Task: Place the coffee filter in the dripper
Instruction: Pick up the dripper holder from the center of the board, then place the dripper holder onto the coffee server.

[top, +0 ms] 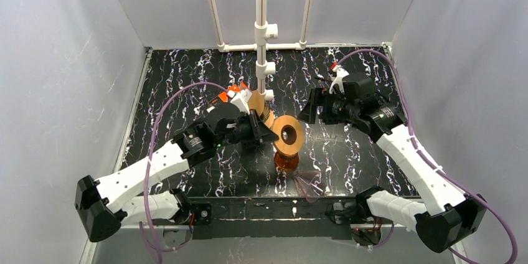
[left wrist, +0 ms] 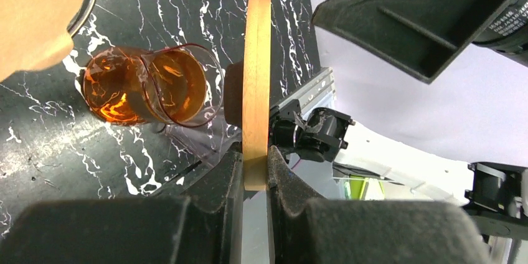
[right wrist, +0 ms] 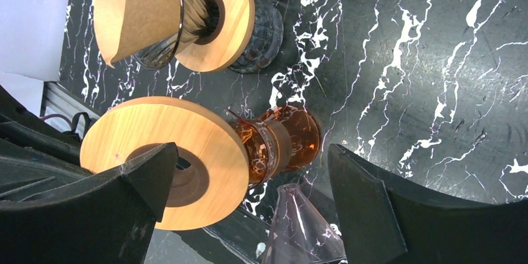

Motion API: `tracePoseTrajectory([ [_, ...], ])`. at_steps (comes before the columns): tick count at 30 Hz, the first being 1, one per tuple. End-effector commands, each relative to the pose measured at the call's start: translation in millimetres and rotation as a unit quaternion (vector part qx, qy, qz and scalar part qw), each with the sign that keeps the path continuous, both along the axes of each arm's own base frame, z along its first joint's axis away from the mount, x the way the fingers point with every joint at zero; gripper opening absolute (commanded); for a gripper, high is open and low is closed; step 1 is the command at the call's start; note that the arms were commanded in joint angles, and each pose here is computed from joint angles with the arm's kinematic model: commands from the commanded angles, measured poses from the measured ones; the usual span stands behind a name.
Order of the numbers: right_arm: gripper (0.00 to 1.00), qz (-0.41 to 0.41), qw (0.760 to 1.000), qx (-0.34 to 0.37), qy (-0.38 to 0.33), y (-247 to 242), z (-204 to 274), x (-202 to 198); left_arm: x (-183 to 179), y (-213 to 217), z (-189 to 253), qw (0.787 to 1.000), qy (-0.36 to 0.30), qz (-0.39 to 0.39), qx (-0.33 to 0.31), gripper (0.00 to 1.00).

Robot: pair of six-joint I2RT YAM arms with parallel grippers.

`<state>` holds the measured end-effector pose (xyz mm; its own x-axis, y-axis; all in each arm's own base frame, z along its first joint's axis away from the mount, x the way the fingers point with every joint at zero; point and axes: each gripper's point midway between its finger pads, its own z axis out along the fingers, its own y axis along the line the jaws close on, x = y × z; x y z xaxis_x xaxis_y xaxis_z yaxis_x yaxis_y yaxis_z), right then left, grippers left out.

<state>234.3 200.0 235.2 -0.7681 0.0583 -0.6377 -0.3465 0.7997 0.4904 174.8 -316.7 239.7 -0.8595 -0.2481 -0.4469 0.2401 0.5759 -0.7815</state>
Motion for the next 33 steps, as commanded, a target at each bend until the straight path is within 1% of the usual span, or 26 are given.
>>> tracePoseTrajectory([
  [1, 0.98, -0.011, 0.999, 0.018, -0.037, -1, 18, 5, -20, 10, 10, 1.000, 0.001, -0.022, -0.020, 0.00],
  [7, 0.98, -0.001, 0.999, 0.023, -0.031, 2, 15, 2, -39, 18, -5, 0.998, 0.031, -0.047, -0.018, 0.00],
  [14, 0.98, 0.002, 0.999, 0.035, -0.014, 4, 6, -4, -51, 4, -17, 0.993, 0.066, -0.080, -0.056, 0.00],
  [19, 0.98, 0.000, 0.999, 0.044, 0.004, 4, -2, -8, -46, -6, -20, 0.991, 0.071, -0.079, -0.078, 0.00],
  [28, 0.98, -0.002, 0.999, 0.049, 0.010, 3, -5, -8, -34, -3, -15, 0.995, 0.045, -0.047, -0.082, 0.00],
  [33, 0.98, 0.004, 0.998, 0.058, 0.017, 8, -6, -8, -25, -6, -19, 0.995, 0.050, -0.026, -0.084, 0.00],
])
